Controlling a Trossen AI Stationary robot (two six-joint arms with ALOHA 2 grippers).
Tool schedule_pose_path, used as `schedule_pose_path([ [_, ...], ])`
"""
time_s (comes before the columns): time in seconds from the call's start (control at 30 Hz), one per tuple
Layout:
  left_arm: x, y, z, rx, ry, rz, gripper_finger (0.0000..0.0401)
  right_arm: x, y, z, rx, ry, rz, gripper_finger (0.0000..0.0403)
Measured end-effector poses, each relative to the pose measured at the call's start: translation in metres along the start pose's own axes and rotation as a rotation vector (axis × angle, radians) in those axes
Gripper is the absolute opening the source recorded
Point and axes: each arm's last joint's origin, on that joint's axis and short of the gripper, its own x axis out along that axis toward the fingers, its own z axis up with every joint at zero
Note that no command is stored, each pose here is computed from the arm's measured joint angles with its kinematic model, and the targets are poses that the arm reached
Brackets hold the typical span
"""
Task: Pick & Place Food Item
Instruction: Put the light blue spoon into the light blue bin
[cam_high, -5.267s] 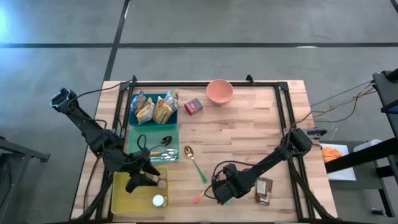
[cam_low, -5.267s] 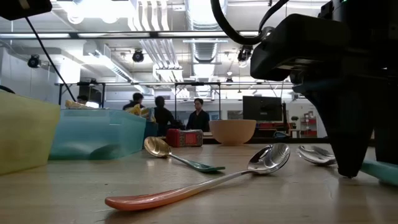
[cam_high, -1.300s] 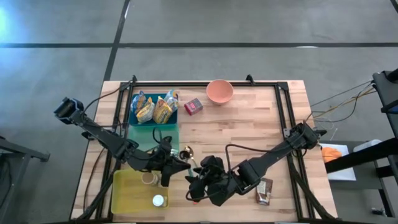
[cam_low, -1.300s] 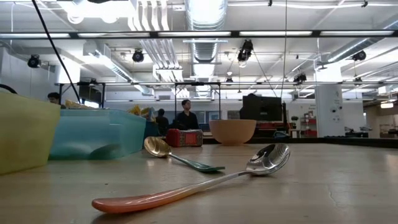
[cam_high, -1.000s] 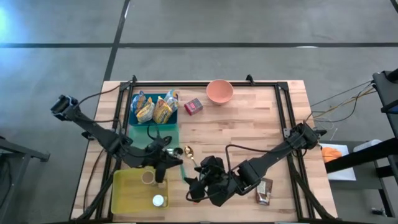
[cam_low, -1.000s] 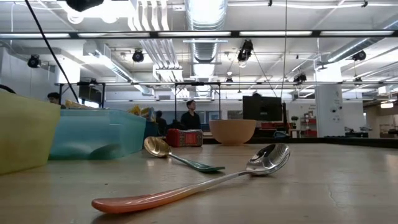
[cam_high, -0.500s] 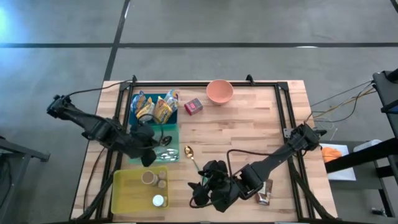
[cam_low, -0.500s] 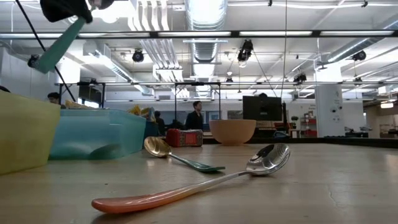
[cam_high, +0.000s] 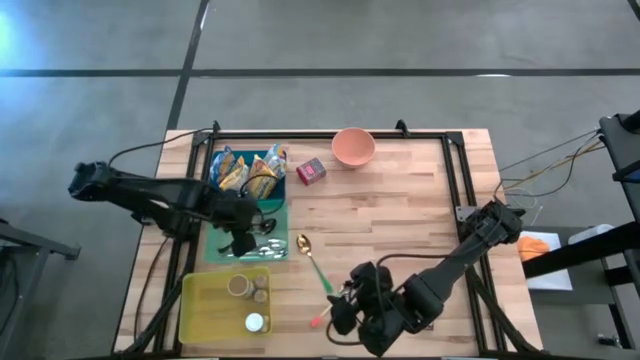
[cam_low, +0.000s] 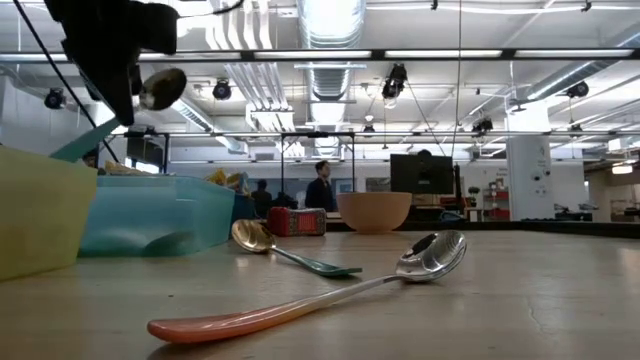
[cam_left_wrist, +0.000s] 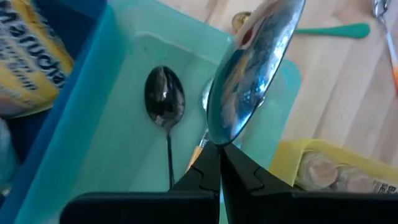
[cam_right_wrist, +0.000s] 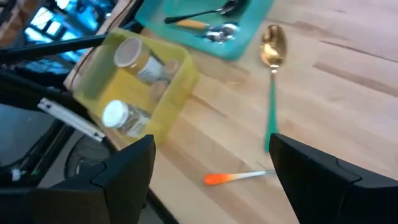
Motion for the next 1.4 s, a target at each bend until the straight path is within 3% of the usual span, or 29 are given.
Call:
schedule_pose_path([
  [0.43, 0.044, 0.001, 0.005, 0.220, 0.220, -0.050, 0.0000, -0.015, -0.023, -0.005, 0.084, -0.001, -0.176, 0.0309],
  [0.7, 0.070, -0.001, 0.007, 0.334, 0.317, -0.016, 0.0000, -0.025, -0.027, 0.005, 0.061, 0.002, -0.187, 0.0309],
  [0.97, 0.091, -0.005, 0.011, 0.404, 0.353, -0.009, 0.0000, -0.026, -0.033, 0.026, 0.054, -0.018, -0.235, 0.0309],
  [1.4, 0.117, -0.010, 0.015, 0.470, 0.363, -0.037, 0.0000, -0.015, -0.052, 0.073, 0.047, 0.020, -0.415, 0.0309],
])
